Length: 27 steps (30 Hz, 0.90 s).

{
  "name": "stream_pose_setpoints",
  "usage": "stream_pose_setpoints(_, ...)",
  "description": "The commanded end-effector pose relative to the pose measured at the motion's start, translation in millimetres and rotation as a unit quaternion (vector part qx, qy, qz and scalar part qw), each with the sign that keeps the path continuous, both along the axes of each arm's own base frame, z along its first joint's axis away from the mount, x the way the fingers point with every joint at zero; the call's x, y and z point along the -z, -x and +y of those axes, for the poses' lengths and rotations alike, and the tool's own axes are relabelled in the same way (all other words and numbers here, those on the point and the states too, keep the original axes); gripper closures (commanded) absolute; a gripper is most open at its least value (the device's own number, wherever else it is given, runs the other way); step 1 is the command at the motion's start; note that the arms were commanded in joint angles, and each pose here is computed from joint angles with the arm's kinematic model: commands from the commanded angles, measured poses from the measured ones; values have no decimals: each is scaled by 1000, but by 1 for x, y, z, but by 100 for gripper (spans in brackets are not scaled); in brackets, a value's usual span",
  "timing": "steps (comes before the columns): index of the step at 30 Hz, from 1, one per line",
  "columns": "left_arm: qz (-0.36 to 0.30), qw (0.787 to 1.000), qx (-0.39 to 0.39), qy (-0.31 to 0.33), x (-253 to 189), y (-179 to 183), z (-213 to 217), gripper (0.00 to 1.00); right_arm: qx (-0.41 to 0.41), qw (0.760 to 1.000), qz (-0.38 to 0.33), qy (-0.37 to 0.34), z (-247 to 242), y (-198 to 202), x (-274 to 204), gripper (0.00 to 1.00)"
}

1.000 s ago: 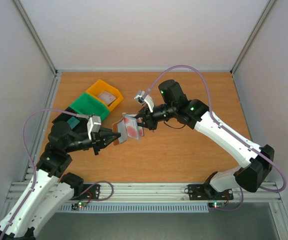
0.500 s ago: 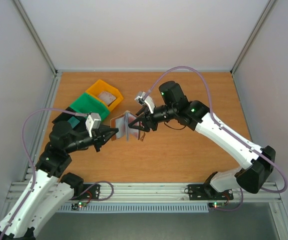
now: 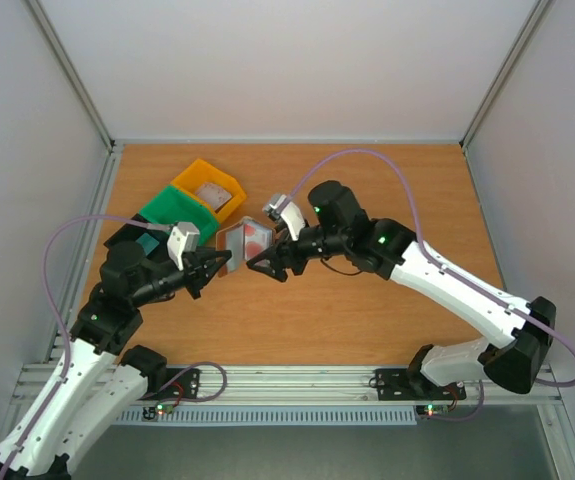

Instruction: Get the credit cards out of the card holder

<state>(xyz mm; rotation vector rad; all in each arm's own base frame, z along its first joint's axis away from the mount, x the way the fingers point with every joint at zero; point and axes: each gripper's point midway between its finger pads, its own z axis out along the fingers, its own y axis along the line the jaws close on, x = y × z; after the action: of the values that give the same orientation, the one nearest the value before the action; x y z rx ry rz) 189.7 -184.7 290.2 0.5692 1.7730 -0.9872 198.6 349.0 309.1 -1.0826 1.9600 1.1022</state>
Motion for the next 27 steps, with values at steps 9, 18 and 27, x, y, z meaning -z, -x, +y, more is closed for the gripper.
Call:
stream_pose_setpoints(9,-46,991,110,62,-42,39,-16,100,17,999,15,-40,7,-14,-4,97)
stream_pose_setpoints(18,-61,995,64,37,-43,30,-6,78,-119,986,32,-112,-5,31,-35,99)
stream_pose_setpoints(27,-68,997,33,13,-35,23,1,64,-183,975,19,-121,-16,59,-48,99)
